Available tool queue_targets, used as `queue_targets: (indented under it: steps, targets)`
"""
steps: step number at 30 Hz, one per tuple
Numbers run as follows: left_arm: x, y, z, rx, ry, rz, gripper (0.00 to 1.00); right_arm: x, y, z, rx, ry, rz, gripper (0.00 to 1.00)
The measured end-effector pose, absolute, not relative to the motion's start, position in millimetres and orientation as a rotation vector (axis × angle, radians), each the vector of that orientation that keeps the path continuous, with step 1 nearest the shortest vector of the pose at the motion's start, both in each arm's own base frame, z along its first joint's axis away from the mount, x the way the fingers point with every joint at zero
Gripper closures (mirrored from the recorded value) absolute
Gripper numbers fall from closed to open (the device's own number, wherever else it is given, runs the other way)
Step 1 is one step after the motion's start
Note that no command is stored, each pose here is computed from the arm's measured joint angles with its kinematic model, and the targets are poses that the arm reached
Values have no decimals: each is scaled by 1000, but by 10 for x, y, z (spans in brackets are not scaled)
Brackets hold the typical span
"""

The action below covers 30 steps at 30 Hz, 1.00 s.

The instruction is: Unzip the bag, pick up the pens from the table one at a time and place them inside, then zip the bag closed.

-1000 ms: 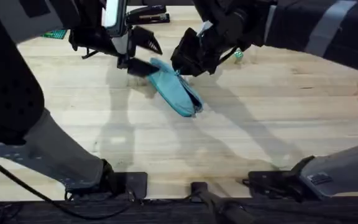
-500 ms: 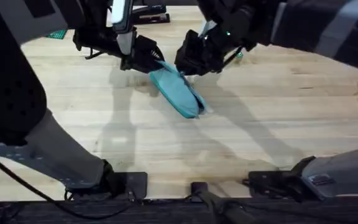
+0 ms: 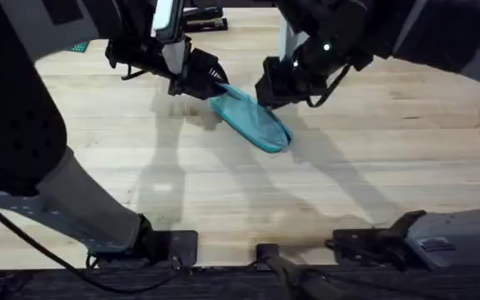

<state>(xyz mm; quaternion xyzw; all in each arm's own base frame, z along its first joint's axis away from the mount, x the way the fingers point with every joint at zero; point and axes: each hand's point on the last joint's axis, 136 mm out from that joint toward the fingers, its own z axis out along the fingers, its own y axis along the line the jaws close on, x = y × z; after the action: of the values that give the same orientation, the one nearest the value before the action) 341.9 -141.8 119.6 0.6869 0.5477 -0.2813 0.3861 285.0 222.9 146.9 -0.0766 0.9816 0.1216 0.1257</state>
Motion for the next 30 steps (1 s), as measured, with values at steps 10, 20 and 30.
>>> queue_targets:
  steps: [10,20,30]
  targets:
    - [3427,-1400,1173,1760,1403,-703,958,2623,1787,1393,-379,2940,49,967]
    - [3427,-1395,1165,1763,1407,-701,959,2538,1612,1052,-300,2957,-38,966]
    - [3450,-1367,1149,1769,1411,-682,959,2451,1671,809,-97,3005,75,747]
